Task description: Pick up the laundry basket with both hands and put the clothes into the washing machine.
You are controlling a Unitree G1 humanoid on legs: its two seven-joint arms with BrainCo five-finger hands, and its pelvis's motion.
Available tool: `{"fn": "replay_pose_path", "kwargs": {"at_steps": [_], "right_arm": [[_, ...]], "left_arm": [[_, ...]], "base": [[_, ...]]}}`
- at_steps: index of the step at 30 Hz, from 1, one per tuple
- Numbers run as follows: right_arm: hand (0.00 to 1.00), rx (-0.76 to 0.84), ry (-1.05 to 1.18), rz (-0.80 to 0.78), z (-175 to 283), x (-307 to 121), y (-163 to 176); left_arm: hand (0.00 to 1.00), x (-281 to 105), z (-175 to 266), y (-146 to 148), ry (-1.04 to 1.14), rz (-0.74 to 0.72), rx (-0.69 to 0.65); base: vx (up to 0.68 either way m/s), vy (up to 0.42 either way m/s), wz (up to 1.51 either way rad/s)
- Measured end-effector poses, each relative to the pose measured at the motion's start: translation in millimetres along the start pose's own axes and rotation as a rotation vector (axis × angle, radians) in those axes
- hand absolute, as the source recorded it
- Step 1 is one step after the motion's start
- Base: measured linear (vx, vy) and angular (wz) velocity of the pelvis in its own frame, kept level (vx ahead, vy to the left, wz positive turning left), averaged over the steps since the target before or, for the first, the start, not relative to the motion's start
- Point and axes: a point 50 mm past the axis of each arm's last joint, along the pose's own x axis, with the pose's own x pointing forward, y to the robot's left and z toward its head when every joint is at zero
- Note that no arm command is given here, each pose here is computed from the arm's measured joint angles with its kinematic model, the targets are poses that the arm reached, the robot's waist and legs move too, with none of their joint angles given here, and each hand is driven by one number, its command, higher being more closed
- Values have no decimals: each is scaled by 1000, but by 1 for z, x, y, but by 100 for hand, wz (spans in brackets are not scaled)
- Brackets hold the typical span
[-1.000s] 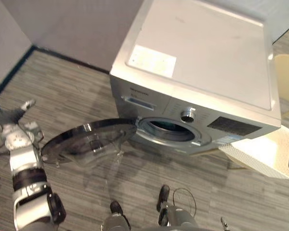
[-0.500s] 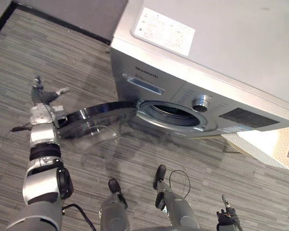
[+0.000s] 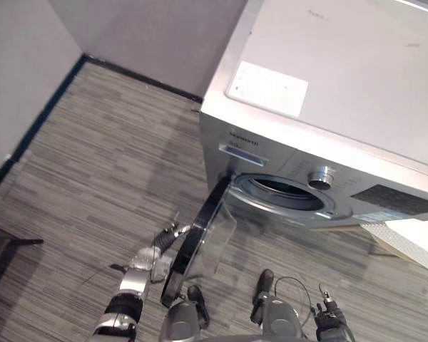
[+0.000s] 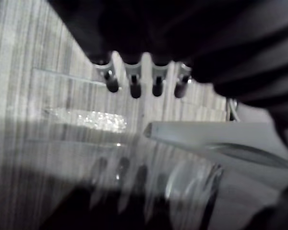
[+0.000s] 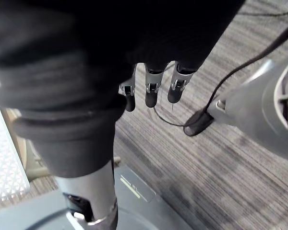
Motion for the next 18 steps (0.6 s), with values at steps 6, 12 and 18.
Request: {"fn": "replay_pose_path", "kwargs": {"at_steps": [6,12,18], "right_arm": [[0,-34,50,-34,-3,4,-10],[0,-26,144,-111,-26,-4,-31],[0,-55,146,-194,-21,-8,-56]], "left_arm": [[0,-2,-10,-11,32,-79,-27],[0,3,-12,-21,64,-95,-98],[0,9,-9,-13,70,-17,-163]], "base": [[34,104,-16],[4,-69,-37],[-48,-96,-24]]}}
